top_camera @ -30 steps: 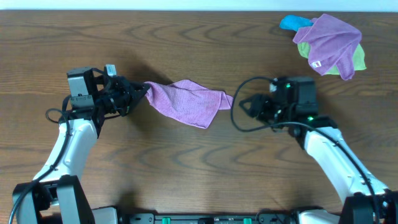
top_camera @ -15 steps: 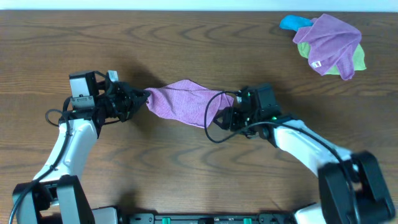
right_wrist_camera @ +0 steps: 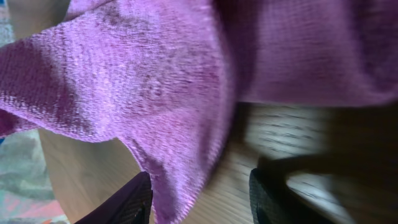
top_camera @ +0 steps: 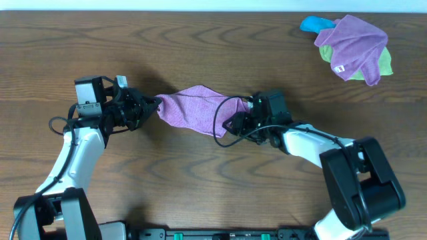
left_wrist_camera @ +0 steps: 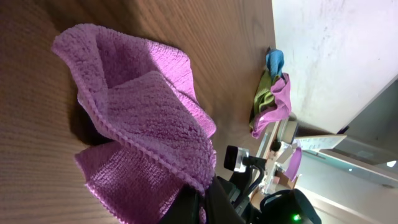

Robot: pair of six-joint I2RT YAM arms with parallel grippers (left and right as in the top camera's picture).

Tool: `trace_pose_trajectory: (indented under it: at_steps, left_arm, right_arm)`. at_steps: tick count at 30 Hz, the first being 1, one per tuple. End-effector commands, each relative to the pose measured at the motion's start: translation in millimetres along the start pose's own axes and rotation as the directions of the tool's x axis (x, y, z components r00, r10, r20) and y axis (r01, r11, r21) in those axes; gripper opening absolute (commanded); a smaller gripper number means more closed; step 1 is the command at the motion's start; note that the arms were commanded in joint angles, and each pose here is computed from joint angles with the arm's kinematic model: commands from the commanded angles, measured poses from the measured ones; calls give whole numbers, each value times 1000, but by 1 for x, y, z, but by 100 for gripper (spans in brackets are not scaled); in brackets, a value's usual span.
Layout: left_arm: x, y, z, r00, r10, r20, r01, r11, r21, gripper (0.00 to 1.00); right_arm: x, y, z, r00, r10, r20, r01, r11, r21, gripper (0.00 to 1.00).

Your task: Fold the cloth

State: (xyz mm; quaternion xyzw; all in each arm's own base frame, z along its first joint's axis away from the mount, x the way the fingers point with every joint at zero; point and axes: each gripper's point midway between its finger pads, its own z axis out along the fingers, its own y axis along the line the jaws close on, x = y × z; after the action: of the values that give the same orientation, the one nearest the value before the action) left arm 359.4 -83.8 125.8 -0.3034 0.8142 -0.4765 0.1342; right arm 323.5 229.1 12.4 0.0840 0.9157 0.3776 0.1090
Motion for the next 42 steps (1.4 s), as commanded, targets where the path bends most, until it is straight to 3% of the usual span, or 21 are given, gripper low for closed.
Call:
trace_pose_trajectory:
  at_steps: [1, 6, 9, 16, 21, 24, 25, 26, 34, 42]
  left_arm:
    - [-3, -6, -2, 1000, 27, 10, -27, 1000, 4, 6]
    - [-3, -6, -2, 1000, 27, 11, -27, 1000, 3, 6]
    - [-3, -6, -2, 1000, 27, 11, -27, 1000, 3, 5]
    - [-3, -6, -2, 1000, 27, 11, -27, 1000, 4, 6]
    - [-3, -6, -2, 1000, 27, 11, -27, 1000, 3, 5]
    - [-3, -6, -2, 1000, 26, 11, -26, 1000, 4, 6]
    - [-3, -6, -2, 1000, 28, 11, -28, 1000, 4, 6]
    - [-3, -6, -2, 1000, 27, 11, -27, 1000, 4, 6]
    - [-2, -8, -2, 1000, 31, 6, -31, 999, 12, 6]
    - [1, -16, -3, 999, 45, -16, -44, 998, 50, 5]
  right_arm:
    - [19, -4, 17, 998, 34, -52, -33, 999, 18, 51]
    - [27, -6, 29, 998, 21, -51, -18, 999, 51, 48]
    - [27, -12, 32, 999, 16, -37, -13, 997, 79, 36]
    - [26, -23, 36, 1000, 13, -26, -10, 993, 117, 43]
    - [24, -31, 39, 1000, 7, -12, -5, 990, 141, 40]
    - [25, -35, 42, 1000, 12, -16, -9, 989, 149, 22]
    - [26, -36, 42, 1000, 12, -17, -10, 989, 151, 8]
    - [26, -36, 42, 1000, 6, -18, -3, 989, 150, 1]
    - [6, -6, 25, 997, -72, 16, 71, 997, 34, 1]
    - [-26, 58, -57, 970, -172, 173, 188, 979, -80, 1]
